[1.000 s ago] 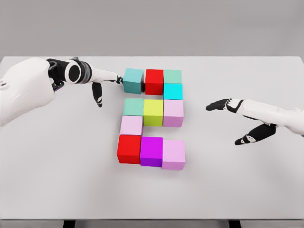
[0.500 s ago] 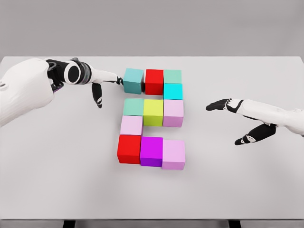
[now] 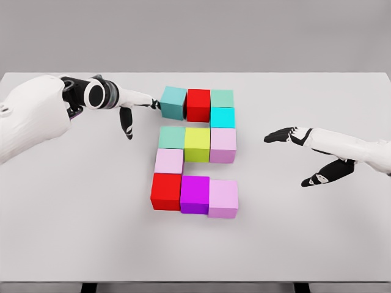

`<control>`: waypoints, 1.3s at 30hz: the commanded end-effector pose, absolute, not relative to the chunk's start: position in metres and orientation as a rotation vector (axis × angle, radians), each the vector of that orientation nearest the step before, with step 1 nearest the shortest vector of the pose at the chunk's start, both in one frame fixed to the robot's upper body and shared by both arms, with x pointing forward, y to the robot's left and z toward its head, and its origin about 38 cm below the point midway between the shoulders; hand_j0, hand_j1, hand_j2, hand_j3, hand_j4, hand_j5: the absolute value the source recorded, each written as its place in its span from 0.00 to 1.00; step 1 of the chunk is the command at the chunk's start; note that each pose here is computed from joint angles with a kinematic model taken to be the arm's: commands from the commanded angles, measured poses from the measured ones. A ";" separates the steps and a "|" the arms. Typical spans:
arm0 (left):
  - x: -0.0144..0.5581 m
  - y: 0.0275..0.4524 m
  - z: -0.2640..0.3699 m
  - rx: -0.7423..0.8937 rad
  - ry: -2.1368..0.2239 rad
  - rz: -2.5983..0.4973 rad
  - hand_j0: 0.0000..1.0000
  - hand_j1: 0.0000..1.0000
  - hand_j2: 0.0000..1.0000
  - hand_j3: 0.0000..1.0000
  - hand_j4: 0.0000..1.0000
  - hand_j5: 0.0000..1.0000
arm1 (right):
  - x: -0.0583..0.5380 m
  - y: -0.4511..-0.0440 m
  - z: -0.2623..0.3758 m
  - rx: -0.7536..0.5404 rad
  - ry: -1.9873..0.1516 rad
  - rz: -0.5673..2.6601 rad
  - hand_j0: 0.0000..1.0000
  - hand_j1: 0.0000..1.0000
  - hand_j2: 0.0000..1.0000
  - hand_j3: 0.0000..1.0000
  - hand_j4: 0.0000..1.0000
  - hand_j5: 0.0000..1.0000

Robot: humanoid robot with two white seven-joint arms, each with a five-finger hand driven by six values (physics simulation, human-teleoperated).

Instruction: Assemble the squares on the desktop into the number 2

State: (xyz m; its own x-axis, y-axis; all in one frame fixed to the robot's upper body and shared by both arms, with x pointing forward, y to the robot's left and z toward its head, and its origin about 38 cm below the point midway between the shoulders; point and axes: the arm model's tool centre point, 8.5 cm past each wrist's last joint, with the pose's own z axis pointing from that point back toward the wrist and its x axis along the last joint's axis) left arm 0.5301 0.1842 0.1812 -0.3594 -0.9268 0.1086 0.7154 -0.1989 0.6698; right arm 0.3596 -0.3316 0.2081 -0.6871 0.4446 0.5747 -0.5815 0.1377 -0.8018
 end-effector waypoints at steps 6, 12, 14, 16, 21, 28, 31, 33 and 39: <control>0.527 0.182 0.183 0.381 -0.785 -1.810 1.00 1.00 1.00 1.00 1.00 1.00 | 0.360 -0.332 0.209 0.139 -1.638 1.654 1.00 1.00 1.00 1.00 1.00 1.00; 0.527 0.182 0.183 0.381 -0.785 -1.810 1.00 1.00 1.00 1.00 1.00 1.00 | 0.360 -0.332 0.209 0.137 -1.639 1.653 1.00 1.00 1.00 1.00 1.00 1.00; 0.527 0.183 0.182 0.380 -0.783 -1.809 1.00 1.00 1.00 1.00 1.00 1.00 | 0.360 -0.332 0.209 0.139 -1.638 1.654 1.00 1.00 1.00 1.00 1.00 1.00; 0.528 0.187 0.183 0.386 -0.780 -1.804 1.00 1.00 1.00 1.00 1.00 1.00 | 0.360 -0.331 0.208 0.140 -1.640 1.653 1.00 1.00 1.00 1.00 1.00 1.00; 0.530 0.220 0.189 0.419 -0.762 -1.758 1.00 1.00 1.00 1.00 1.00 1.00 | 0.360 -0.331 0.208 0.140 -1.640 1.653 1.00 1.00 1.00 1.00 1.00 1.00; 0.460 0.309 0.280 0.244 -1.365 -2.119 1.00 1.00 1.00 1.00 1.00 1.00 | 0.360 -0.331 0.208 0.140 -1.640 1.653 1.00 1.00 1.00 1.00 1.00 1.00; 0.449 0.356 0.284 0.306 -1.486 -1.893 1.00 1.00 1.00 1.00 1.00 1.00 | 0.360 -0.331 0.208 0.130 -1.633 1.665 1.00 1.00 1.00 1.00 1.00 1.00; 0.441 0.382 0.283 0.336 -1.533 -1.777 1.00 1.00 1.00 1.00 1.00 1.00 | 0.360 -0.331 0.208 0.132 -1.635 1.663 1.00 1.00 1.00 1.00 1.00 1.00; 0.422 0.410 0.261 0.340 -1.536 -1.659 1.00 1.00 1.00 1.00 1.00 1.00 | 0.360 -0.328 0.206 0.139 -1.641 1.662 1.00 1.00 1.00 1.00 1.00 1.00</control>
